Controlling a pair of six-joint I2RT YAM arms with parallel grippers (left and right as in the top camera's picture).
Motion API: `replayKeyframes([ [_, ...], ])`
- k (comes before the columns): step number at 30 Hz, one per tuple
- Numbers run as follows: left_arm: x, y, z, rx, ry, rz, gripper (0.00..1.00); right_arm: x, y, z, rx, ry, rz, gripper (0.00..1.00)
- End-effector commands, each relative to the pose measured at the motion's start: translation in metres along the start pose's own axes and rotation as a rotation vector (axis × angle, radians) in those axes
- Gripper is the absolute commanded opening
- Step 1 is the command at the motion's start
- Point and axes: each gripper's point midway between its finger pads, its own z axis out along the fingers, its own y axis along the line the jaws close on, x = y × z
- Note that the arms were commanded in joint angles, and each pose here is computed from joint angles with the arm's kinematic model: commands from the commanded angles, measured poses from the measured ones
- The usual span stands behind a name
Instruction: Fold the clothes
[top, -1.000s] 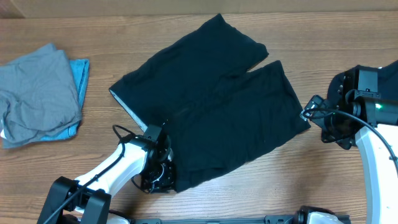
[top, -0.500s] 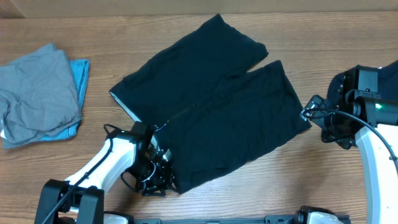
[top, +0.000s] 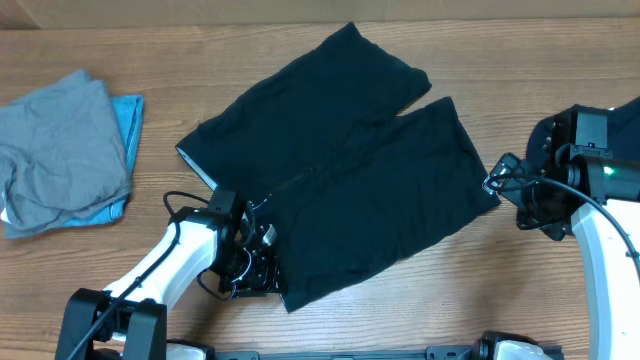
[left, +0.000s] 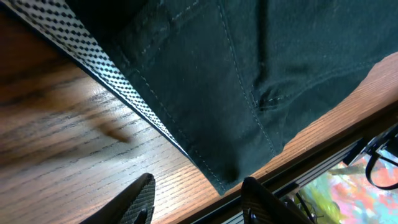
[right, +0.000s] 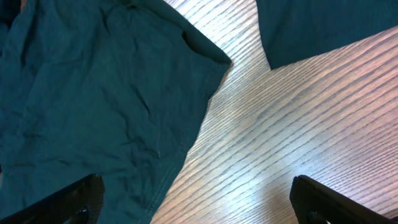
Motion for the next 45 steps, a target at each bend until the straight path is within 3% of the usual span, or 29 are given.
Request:
replayKeyframes([
  [1, -0.007, -0.005, -0.005, 0.012, -0.031, 0.027, 0.46, 0.0, -0.001, -0.001, -0.007, -0.008, 0.002, 1.0],
  [5, -0.005, -0.016, 0.001, 0.101, -0.03, 0.023, 0.44, 0.0, -0.001, -0.001, -0.006, -0.007, 0.002, 1.0],
  [18, 0.006, -0.01, 0.02, 0.148, -0.017, -0.055, 0.44, 0.0, -0.001, -0.001, -0.006, -0.007, 0.002, 1.0],
  [22, 0.005, -0.017, 0.019, 0.191, -0.019, -0.045, 0.36, 0.0, -0.001, -0.001, -0.007, -0.007, 0.002, 1.0],
  [28, 0.003, -0.02, 0.018, 0.21, -0.029, -0.034, 0.35, 0.0, -0.001, -0.001, -0.007, -0.007, 0.002, 1.0],
  [39, 0.003, -0.018, 0.019, 0.199, -0.028, -0.036, 0.06, 0.0, -0.001, -0.001, -0.007, -0.007, 0.002, 1.0],
  [45, 0.011, 0.001, 0.022, 0.09, -0.004, -0.072, 0.04, 0.0, -0.001, -0.001, -0.007, -0.007, 0.002, 1.0],
])
